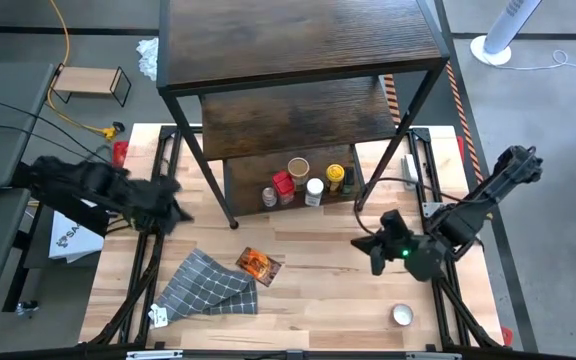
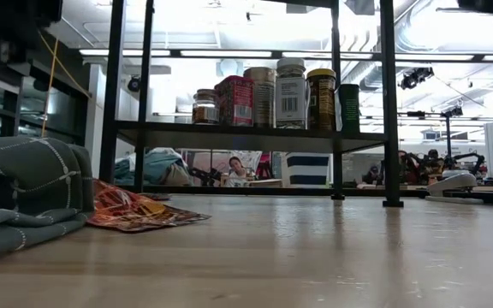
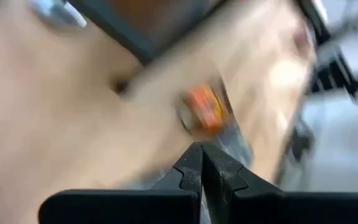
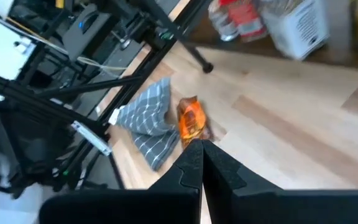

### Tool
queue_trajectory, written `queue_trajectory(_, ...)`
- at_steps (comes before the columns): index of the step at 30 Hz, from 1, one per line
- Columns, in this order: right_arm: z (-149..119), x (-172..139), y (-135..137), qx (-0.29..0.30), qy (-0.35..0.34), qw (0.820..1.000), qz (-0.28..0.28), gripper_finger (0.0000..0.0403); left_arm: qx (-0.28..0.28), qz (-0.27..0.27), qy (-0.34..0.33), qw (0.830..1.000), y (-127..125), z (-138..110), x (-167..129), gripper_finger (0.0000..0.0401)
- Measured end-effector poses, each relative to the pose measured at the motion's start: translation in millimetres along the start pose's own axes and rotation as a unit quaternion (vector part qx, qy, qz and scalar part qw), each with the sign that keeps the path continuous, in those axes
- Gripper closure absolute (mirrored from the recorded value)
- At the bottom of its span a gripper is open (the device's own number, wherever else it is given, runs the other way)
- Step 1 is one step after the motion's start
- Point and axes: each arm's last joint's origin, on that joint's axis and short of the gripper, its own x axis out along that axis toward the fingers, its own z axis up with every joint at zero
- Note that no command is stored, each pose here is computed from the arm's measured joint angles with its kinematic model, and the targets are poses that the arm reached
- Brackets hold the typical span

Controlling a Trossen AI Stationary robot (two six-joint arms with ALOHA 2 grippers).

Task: Shelf spices
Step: Put the orange seasoning pack on the shelf

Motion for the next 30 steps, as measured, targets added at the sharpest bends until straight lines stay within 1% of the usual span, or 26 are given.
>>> queue_trajectory(1, -1.7, 3.3, -1.6, 0.004, 0.002, 1.000, 0.004, 0.0403, 0.000, -0.016, 0.029, 0.999, -2.5, -4.2, 9.6, 0.0401)
queue_trajectory(3, -3.5, 6.7, -3.6, 0.005, 0.000, 1.000, 0.007, 0.0403, 0.008, -0.051, 0.057, 0.997, -12.2, -11.2, 27.0, 0.0401)
queue_trajectory(7, -3.6, 6.9, -3.4, 0.002, -0.001, 1.000, 0.009, 0.0403, 0.032, -0.118, 0.065, 0.990, -44.9, -27.8, 58.1, 0.0401)
queue_trajectory(9, -3.7, 6.9, -3.7, 0.001, -0.001, 1.000, 0.008, 0.0403, 0.043, -0.100, 0.080, 0.991, -55.5, -42.2, 73.1, 0.0401)
queue_trajectory(12, -3.8, 6.9, -3.9, 0.000, -0.001, 1.000, 0.007, 0.0403, 0.041, -0.066, 0.088, 0.993, -66.7, -63.9, 92.1, 0.0401)
queue_trajectory(15, -2.9, 7.6, -4.3, 0.001, -0.004, 1.000, 0.005, 0.0403, 0.030, -0.043, 0.063, 0.997, -75.2, -79.1, 109.3, 0.0400)
queue_trajectory(18, -1.1, 9.3, -4.9, 0.003, -0.004, 1.000, 0.002, 0.0403, 0.036, -0.020, 0.032, 0.999, -78.5, -84.8, 125.7, 0.0390)
queue_trajectory(20, 0.5, 11.3, -5.6, 0.006, 0.002, 1.000, 0.001, 0.0403, 0.042, -0.001, 0.027, 0.999, -77.8, -85.6, 137.1, 0.0376)
queue_trajectory(23, 3.1, 14.7, -7.2, 0.010, 0.017, 1.000, -0.002, 0.0403, 0.027, 0.009, 0.016, 0.999, -78.2, -81.3, 150.9, 0.0340)
queue_trajectory(28, 4.1, 18.6, -9.7, 0.000, 0.042, 0.999, -0.008, 0.0403, -0.012, 0.001, -0.009, 1.000, -80.2, -66.5, 165.9, 0.0255)
queue_trajectory(30, 4.2, 18.7, -9.8, -0.006, 0.041, 0.999, -0.008, 0.0403, -0.019, 0.003, 0.003, 1.000, -77.9, -60.2, 169.3, 0.0218)
